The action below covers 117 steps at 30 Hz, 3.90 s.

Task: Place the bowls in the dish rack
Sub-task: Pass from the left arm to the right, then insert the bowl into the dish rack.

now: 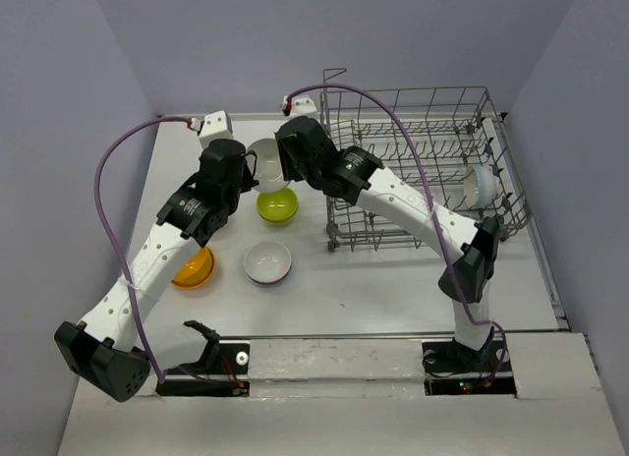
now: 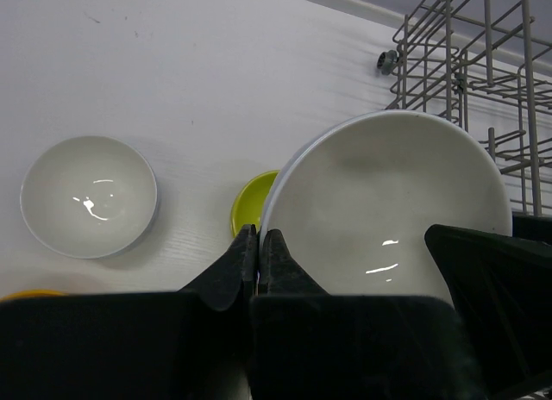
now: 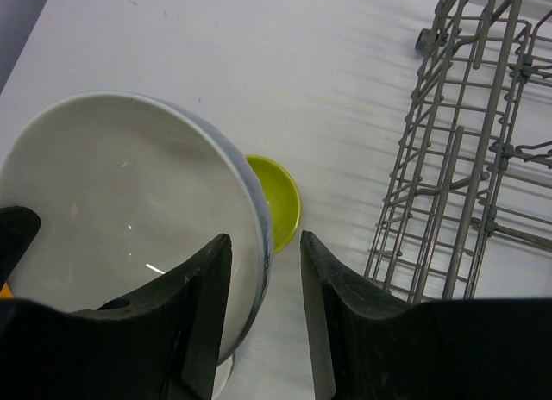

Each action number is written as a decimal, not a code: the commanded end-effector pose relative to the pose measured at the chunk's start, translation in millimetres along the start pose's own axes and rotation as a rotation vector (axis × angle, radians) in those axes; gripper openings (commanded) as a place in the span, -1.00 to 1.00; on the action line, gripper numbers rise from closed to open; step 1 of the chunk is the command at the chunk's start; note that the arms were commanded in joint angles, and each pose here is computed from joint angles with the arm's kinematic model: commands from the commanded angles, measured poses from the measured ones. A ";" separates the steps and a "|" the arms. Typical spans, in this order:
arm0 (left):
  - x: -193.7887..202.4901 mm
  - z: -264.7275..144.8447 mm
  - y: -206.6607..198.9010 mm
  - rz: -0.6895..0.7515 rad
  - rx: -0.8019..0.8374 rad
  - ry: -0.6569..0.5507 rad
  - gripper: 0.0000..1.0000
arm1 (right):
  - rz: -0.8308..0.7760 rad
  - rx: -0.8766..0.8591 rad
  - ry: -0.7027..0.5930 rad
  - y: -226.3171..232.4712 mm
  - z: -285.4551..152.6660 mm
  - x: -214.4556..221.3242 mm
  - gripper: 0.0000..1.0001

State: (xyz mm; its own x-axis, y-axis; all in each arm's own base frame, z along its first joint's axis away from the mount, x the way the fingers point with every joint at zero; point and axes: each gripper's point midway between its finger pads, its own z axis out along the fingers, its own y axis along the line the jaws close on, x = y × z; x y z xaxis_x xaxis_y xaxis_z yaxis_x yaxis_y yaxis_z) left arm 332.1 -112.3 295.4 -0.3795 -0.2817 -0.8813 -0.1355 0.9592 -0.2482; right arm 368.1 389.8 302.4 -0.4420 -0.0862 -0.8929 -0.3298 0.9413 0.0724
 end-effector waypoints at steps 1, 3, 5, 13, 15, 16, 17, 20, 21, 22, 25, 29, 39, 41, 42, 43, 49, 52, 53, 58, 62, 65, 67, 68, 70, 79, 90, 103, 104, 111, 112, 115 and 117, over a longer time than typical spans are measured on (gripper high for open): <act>-52.0 -24.2 -14.4 -0.100 0.067 -0.149 -1.00 | 0.014 -0.024 -0.052 10.3 -1.1 -17.4 -0.13; -52.6 -24.4 -14.6 -0.099 0.066 -0.150 -1.00 | 0.014 -0.023 -0.054 10.1 -1.3 -18.1 -0.14; -52.6 -24.9 -14.4 -0.101 0.066 -0.150 -1.00 | 0.014 -0.023 -0.058 10.4 -1.3 -19.9 -0.15; -50.2 -24.8 -15.1 -0.098 0.068 -0.144 -1.00 | 0.012 -0.001 -0.076 7.5 -0.6 -25.4 -0.26; -50.4 -25.2 -15.8 -0.100 0.070 -0.146 -1.00 | 0.011 -0.002 -0.081 7.2 -2.0 -27.9 -0.27; -49.8 -24.9 -15.6 -0.100 0.070 -0.145 -1.00 | 0.011 -0.002 -0.084 7.3 -2.5 -29.1 -0.27; -49.4 -24.4 -15.7 -0.099 0.069 -0.143 -1.00 | 0.009 -0.001 -0.084 7.1 -2.1 -29.2 -0.27; -49.2 -23.9 -16.3 -0.098 0.069 -0.142 -1.00 | 0.006 0.002 -0.085 6.3 -2.4 -29.4 -0.34; -48.9 -23.9 -16.1 -0.097 0.068 -0.141 -1.00 | 0.008 0.005 -0.086 5.6 -2.8 -29.5 -0.36; -48.7 -23.4 -16.7 -0.098 0.069 -0.141 -1.00 | 0.004 0.009 -0.083 4.7 -2.3 -28.0 -0.37; -50.2 -24.2 -18.8 -0.100 0.076 -0.144 -1.00 | 0.003 0.012 -0.084 3.7 -3.0 -28.2 -0.46; -49.2 -22.7 -19.5 -0.096 0.074 -0.140 -1.00 | 0.004 0.020 -0.086 1.8 -3.7 -28.1 -0.62; -55.4 -26.4 -26.8 -0.099 0.098 -0.149 -0.91 | 0.012 0.030 -0.099 -2.2 -9.0 -32.8 -0.99; -57.5 -26.6 -29.2 -0.095 0.101 -0.151 -0.75 | 0.018 0.029 -0.109 -3.9 -13.8 -37.7 -0.99; -58.2 -26.8 -29.8 -0.095 0.102 -0.152 -0.58 | 0.018 0.029 -0.114 -4.6 -15.4 -39.3 -0.99; -59.2 -27.5 -31.4 -0.097 0.106 -0.154 -0.52 | 0.020 0.030 -0.118 -5.5 -17.6 -41.1 -0.99; -63.7 -31.1 -41.9 -0.090 0.132 -0.157 0.13 | 0.022 0.049 -0.147 -16.9 -33.4 -51.5 -0.99; -70.7 -37.4 -45.1 -0.092 0.140 -0.168 0.35 | 0.018 0.110 -0.184 -35.0 -47.1 -60.9 -0.99; -74.6 -40.6 -45.1 -0.094 0.142 -0.176 0.39 | 0.016 0.128 -0.195 -40.9 -52.6 -64.2 -0.99; -104.7 -69.7 -41.9 -0.100 0.178 -0.247 0.44 | -0.012 0.317 -0.277 -95.2 -91.8 -85.3 -0.99; -109.9 -86.3 -44.6 -0.074 0.247 -0.260 0.46 | -0.012 0.648 -0.357 -189.6 -127.4 -106.3 -0.98; -91.7 -85.8 -51.6 -0.046 0.316 -0.228 0.46 | -0.019 0.867 -0.313 -274.8 -137.0 -103.4 -0.99; -80.6 -87.9 -53.0 -0.027 0.357 -0.216 0.50 | -0.003 1.017 -0.350 -319.4 -157.3 -109.6 -0.99; -76.5 -87.1 -53.7 -0.018 0.366 -0.209 0.51 | -0.010 1.057 -0.359 -330.4 -166.9 -110.4 -0.99; -62.9 -83.6 -55.7 0.005 0.386 -0.176 0.52 | -0.053 1.187 -0.343 -363.7 -175.5 -104.8 -0.99; -15.3 -63.7 -63.8 0.034 0.453 -0.098 0.67 | -0.370 1.386 -0.135 -411.5 -155.3 -64.0 -0.99; 3.4 -63.7 -73.1 0.021 0.518 -0.080 0.75 | -0.519 1.442 0.001 -415.9 -146.0 -33.1 -0.99; 16.8 -67.1 -73.5 0.027 0.520 -0.091 0.83 | -0.690 1.477 0.159 -387.3 -127.6 0.9 -0.99; 20.9 -64.7 -69.8 0.034 0.506 -0.089 0.84 | -0.696 1.475 0.165 -387.3 -124.6 2.7 -0.99; 29.4 -57.9 -59.6 0.049 0.461 -0.089 0.88 | -0.712 1.465 0.200 -386.9 -113.3 5.0 -0.99; 29.8 -57.5 -59.7 0.051 0.460 -0.088 0.88 | -0.713 1.464 0.203 -386.9 -112.8 5.9 -0.99; 31.8 -56.9 -60.9 0.052 0.466 -0.082 0.89 | -0.735 1.458 0.216 -387.6 -110.9 12.8 -0.99; 32.9 -56.6 -61.6 0.053 0.468 -0.080 0.89 | -0.747 1.455 0.223 -388.1 -110.0 17.9 -0.99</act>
State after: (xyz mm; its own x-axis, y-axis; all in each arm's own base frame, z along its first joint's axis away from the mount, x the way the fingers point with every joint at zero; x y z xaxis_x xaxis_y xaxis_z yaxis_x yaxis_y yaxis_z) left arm 274.8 -182.1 290.3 -0.3521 -0.2221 -0.9092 0.3019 0.8926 -0.3350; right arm 403.8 -9.2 298.0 -0.7608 -0.5679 -0.3142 0.3128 0.1033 -0.9442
